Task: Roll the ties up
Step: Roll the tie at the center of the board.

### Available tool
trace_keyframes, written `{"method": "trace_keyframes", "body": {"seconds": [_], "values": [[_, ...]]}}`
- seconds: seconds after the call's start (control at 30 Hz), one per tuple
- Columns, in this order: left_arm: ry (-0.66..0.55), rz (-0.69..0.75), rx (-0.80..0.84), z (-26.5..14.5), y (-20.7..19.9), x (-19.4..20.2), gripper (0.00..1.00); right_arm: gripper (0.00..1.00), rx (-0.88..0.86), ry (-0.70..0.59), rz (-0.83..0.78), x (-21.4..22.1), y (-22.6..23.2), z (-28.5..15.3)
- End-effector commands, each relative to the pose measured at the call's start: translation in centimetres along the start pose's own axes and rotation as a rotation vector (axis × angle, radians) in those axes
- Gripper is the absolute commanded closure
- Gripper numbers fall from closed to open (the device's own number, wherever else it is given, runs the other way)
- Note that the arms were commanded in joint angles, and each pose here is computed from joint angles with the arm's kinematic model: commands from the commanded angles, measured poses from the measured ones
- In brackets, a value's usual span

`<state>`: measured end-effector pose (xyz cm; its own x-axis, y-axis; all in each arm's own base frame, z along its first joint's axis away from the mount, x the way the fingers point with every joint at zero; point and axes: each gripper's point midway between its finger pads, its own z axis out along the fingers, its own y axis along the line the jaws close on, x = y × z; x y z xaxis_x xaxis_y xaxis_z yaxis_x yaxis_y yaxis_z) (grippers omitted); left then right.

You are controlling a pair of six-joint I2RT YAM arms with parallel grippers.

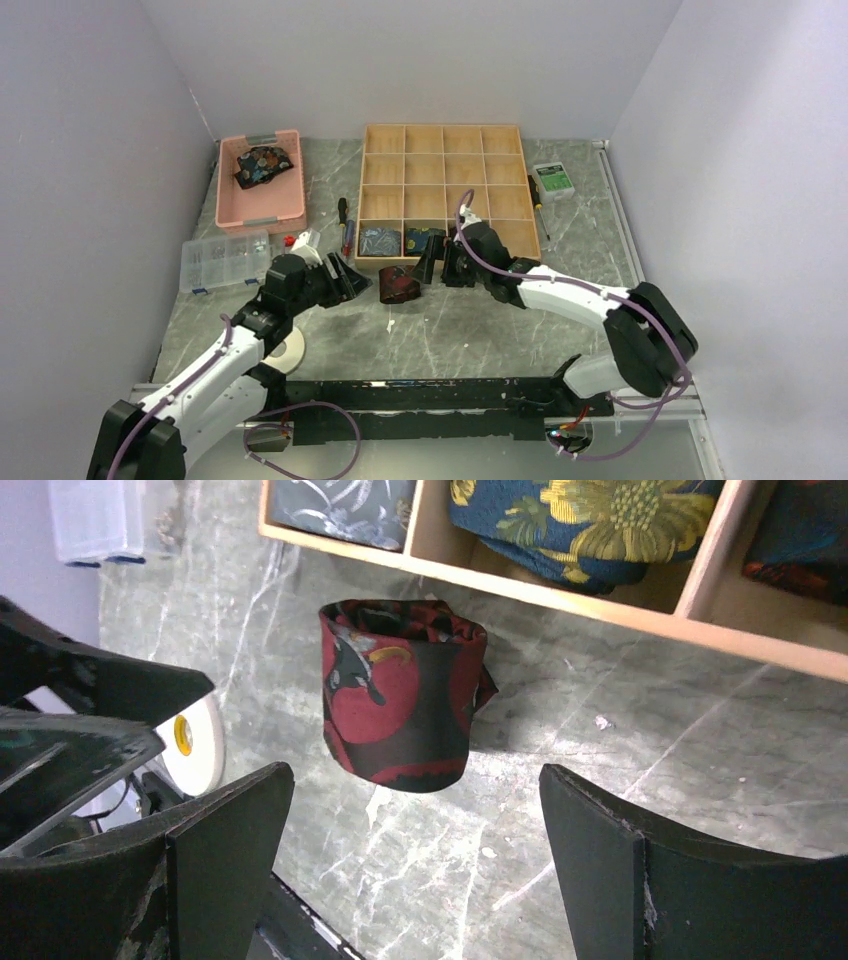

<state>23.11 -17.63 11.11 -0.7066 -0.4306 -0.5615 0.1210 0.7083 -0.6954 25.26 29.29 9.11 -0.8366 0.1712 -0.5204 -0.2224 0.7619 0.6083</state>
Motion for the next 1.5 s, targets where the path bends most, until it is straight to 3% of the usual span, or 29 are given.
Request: {"method": "trace_keyframes", "body": {"seconds": [0.0, 0.17, 0.33, 0.47, 0.73, 0.8, 0.83, 1.1, 1.47], "values": [[-0.010, -0.010, -0.018, 0.6, 0.4, -0.3, 0.30, 0.00, -0.014, -0.048, -0.062, -1.0, -0.3, -1.1], [-0.012, -0.030, -0.029, 1.3, 0.2, -0.8, 0.30, 0.04, -0.063, -0.144, -0.058, -2.0, 0.2, -2.0], [-0.122, -0.059, -0.040, 0.3, 0.7, -2.0, 0.28, 0.02, -0.115, -0.273, -0.079, -3.2, 0.2, -4.3], [-0.187, -0.106, 0.077, 0.1, -0.1, -1.7, 0.26, 0.01, -0.216, -0.150, -0.128, -1.3, 1.2, -3.9], [0.002, -0.110, 0.095, 2.9, -0.3, 0.3, 0.21, 0.00, -0.273, -0.053, -0.043, -0.5, 2.6, -0.2], [0.028, -0.140, 0.128, 3.8, -0.3, 0.6, 0.08, 0.00, -0.252, -0.046, -0.046, -0.4, 2.6, 0.7], [0.045, -0.154, 0.136, 4.2, -0.3, 0.9, 0.08, 0.00, -0.247, -0.044, -0.043, -0.4, 2.6, 1.0], [0.089, -0.181, 0.172, 6.3, 0.2, 1.8, 0.12, 0.03, -0.233, -0.071, -0.046, -0.6, 2.0, 2.7], [0.125, -0.196, 0.160, 6.9, 1.0, 2.8, 0.25, 0.08, -0.187, 0.003, -0.029, 0.5, 1.5, 5.2]]}}
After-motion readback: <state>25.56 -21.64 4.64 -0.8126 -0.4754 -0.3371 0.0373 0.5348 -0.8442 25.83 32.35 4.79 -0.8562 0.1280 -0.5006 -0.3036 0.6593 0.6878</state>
